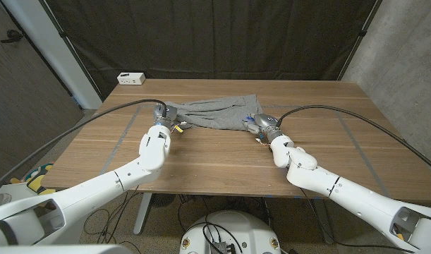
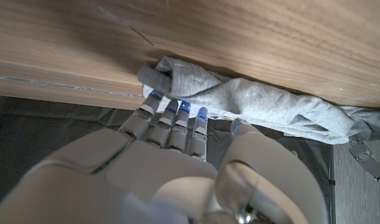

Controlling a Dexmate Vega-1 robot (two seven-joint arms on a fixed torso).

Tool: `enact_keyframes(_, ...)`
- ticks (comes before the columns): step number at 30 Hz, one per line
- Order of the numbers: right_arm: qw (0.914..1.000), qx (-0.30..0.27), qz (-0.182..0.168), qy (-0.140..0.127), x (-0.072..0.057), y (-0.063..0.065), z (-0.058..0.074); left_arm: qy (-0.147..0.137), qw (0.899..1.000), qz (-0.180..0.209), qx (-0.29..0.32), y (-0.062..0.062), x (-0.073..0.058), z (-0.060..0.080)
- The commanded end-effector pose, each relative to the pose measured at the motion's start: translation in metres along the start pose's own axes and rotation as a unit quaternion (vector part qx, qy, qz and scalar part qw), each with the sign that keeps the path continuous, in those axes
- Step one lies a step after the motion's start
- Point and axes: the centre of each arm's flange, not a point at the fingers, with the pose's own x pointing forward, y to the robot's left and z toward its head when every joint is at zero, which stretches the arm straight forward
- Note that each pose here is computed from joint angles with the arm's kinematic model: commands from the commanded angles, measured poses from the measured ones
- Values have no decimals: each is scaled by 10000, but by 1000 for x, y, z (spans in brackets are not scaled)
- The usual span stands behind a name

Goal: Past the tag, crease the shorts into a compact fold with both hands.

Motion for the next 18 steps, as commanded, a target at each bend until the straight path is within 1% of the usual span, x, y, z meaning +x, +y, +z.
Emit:
enact_keyframes(1, 9999, -9, 96, -38, 4, 9, -1, 59, 9999, -51, 110, -3, 10, 3)
enact_keyframes(3, 9999, -66, 116, 8, 5, 8, 0, 70, 9999, -48, 111, -3, 12, 3)
enact_keyframes(4, 9999, -28, 116, -33, 5, 8, -1, 90, 9998, -50, 141, -4, 13, 4)
enact_keyframes(6, 9999, -28, 142, 7, 6, 8, -1, 77, 9998, -22, 185, -5, 15, 4)
enact_keyframes(7, 9998, 25, 186, -31, 7, 9, -2, 90, 9997, 27, 226, -6, 16, 5)
enact_keyframes(9, 9999, -45, 152, 10, 7, 10, -1, 112, 9996, 91, 261, -8, 17, 7)
enact_keyframes(14, 9999, -108, 127, -22, 7, 10, -1, 123, 9984, 376, 405, -12, 18, 11)
enact_keyframes(15, 9998, -146, 139, -19, 7, 10, 0, 112, 9983, 417, 402, -13, 19, 12)
enact_keyframes(17, 9998, -100, 176, -13, 7, 11, -2, 179, 9971, 558, 489, -13, 19, 13)
enact_keyframes(18, 9997, -113, 231, 23, 8, 10, -1, 147, 9966, 626, 519, -13, 19, 14)
